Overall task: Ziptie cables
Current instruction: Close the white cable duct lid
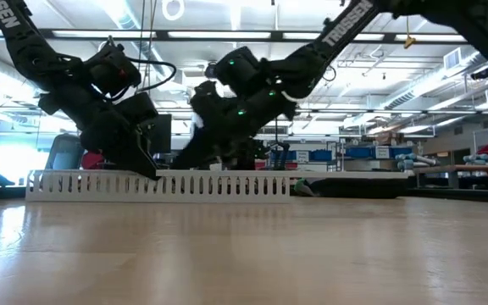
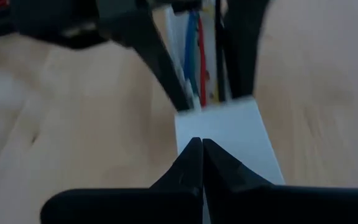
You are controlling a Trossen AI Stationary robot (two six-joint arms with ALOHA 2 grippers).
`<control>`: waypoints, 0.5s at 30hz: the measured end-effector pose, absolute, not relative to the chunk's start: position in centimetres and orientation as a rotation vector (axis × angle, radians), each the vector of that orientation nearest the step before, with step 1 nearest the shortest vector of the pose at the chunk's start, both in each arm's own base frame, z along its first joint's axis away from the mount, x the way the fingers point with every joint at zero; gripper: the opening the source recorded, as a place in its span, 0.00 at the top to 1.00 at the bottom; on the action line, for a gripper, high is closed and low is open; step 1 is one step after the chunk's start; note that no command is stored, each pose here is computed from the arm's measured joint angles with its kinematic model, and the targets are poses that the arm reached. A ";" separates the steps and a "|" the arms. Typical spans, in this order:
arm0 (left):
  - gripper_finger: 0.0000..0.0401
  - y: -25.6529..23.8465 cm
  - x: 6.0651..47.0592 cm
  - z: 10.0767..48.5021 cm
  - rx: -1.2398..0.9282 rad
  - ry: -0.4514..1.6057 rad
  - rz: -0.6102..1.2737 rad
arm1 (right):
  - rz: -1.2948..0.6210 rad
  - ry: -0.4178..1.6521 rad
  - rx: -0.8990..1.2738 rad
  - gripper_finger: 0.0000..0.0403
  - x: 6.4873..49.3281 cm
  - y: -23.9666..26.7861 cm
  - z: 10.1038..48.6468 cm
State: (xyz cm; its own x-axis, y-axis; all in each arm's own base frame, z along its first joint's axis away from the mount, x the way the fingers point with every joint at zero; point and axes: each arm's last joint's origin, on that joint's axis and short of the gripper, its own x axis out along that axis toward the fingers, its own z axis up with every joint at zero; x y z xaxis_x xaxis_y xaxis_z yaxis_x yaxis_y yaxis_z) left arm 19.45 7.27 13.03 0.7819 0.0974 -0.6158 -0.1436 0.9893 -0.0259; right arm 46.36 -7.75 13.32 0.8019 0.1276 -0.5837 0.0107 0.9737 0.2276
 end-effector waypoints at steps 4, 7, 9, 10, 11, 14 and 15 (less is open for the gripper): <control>0.55 7.3 19.5 13.0 -0.073 0.660 0.129 | 0.077 0.578 0.136 1.00 47.4 -7.0 14.3; 0.55 7.3 19.5 13.1 -0.076 0.660 0.127 | 0.070 0.556 0.063 1.00 47.2 -6.4 16.1; 0.54 7.3 19.5 13.1 -0.083 0.661 0.130 | 0.069 0.541 0.042 1.00 46.9 -6.2 17.4; 0.53 7.3 19.5 13.1 -0.085 0.663 0.133 | 0.072 0.529 0.039 1.00 46.8 -6.1 18.0; 0.52 7.3 19.5 13.0 -0.086 0.664 0.133 | 0.072 0.525 0.038 1.00 46.7 -6.1 18.5; 0.46 7.3 19.5 13.0 -0.087 0.665 0.133 | 0.066 0.540 0.039 1.00 46.5 -6.2 18.8; 0.43 7.3 19.5 13.1 -0.087 0.665 0.132 | 0.062 0.543 0.039 1.00 46.5 -6.2 18.7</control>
